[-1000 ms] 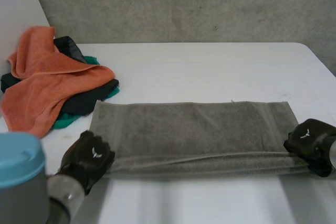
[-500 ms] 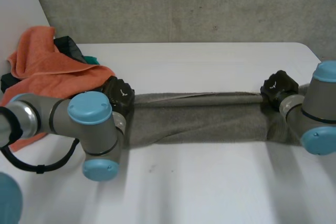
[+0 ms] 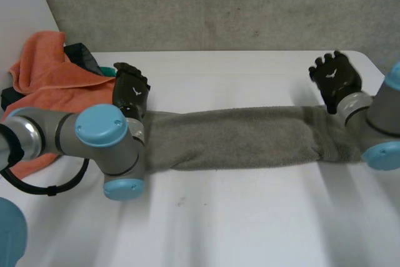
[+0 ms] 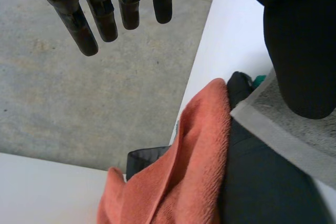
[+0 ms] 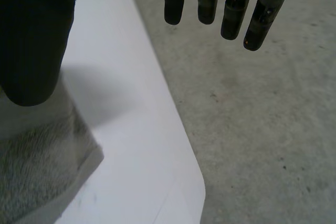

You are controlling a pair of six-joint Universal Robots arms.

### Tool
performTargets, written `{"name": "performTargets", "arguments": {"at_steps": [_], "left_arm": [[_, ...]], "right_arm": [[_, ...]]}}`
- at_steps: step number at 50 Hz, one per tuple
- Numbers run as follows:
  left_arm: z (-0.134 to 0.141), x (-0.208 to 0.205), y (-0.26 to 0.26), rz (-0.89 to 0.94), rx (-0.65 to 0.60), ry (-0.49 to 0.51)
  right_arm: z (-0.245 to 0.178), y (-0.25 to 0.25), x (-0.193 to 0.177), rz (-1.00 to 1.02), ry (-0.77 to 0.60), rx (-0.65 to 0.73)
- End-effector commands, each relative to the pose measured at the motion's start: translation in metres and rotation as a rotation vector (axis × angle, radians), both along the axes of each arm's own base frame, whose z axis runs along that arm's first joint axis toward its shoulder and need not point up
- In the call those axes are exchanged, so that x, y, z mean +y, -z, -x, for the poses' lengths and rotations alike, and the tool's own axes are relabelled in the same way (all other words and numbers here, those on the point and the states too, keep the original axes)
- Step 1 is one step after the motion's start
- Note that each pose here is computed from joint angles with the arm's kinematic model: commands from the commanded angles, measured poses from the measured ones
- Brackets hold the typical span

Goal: Fold the laundry.

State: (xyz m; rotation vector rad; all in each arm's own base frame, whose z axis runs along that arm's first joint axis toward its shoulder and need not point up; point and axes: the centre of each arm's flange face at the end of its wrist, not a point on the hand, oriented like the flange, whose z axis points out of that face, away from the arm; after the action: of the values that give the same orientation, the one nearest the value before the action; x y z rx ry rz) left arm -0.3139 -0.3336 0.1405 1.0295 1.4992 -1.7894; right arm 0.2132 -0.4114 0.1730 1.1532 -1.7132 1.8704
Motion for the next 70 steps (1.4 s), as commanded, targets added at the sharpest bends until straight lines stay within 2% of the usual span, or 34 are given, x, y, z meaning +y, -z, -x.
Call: {"name": "performTargets", "arguments": {"at_steps": [1, 6, 13, 25, 32, 40, 44, 50, 54, 59, 64, 67, 68, 70], "left_arm": [[-0.012, 0.01, -0.021, 0.008, 0.023, -0.011], [-0.021, 0.024, -0.03, -0.007, 0.066, -0.005], [-0.03, 0.044, -0.03, -0.054, 0.137, 0.01], [-0.034, 0.048, -0.023, -0.081, 0.143, 0.006], [-0.034, 0.049, -0.023, -0.084, 0.142, 0.005], [-0.037, 0.053, -0.026, -0.087, 0.138, 0.002], [-0.04, 0.056, -0.029, -0.083, 0.14, 0.001], [-0.044, 0.059, -0.032, -0.083, 0.14, -0.004], [-0.044, 0.06, -0.035, -0.077, 0.143, -0.003], [-0.045, 0.06, -0.039, -0.067, 0.151, -0.004], [-0.046, 0.063, -0.044, -0.059, 0.156, -0.003], [-0.047, 0.065, -0.048, -0.053, 0.161, -0.004], [-0.047, 0.066, -0.048, -0.053, 0.161, -0.002], [-0.048, 0.068, -0.048, -0.054, 0.16, -0.001]], "right_arm": [[0.034, -0.049, 0.021, -0.149, 0.075, -0.19], [0.056, -0.04, 0.042, -0.388, 0.124, -0.234], [0.075, -0.009, 0.055, -0.553, 0.161, -0.258], [0.081, 0.043, 0.039, -0.554, 0.16, -0.251], [0.092, 0.041, 0.027, -0.508, 0.187, -0.246], [0.141, 0.027, 0.012, -0.401, 0.308, -0.107], [0.174, 0.012, 0.006, -0.327, 0.391, 0.074], [0.174, -0.002, -0.004, -0.223, 0.379, 0.186], [0.136, -0.016, -0.004, -0.129, 0.291, 0.195], [0.064, -0.043, 0.012, 0.034, 0.112, 0.192], [-0.036, -0.048, 0.063, 0.119, -0.227, 0.167], [-0.071, -0.045, 0.093, 0.125, -0.381, 0.156], [-0.093, -0.041, 0.115, 0.121, -0.487, 0.152], [-0.114, -0.033, 0.139, 0.109, -0.592, 0.147]]}}
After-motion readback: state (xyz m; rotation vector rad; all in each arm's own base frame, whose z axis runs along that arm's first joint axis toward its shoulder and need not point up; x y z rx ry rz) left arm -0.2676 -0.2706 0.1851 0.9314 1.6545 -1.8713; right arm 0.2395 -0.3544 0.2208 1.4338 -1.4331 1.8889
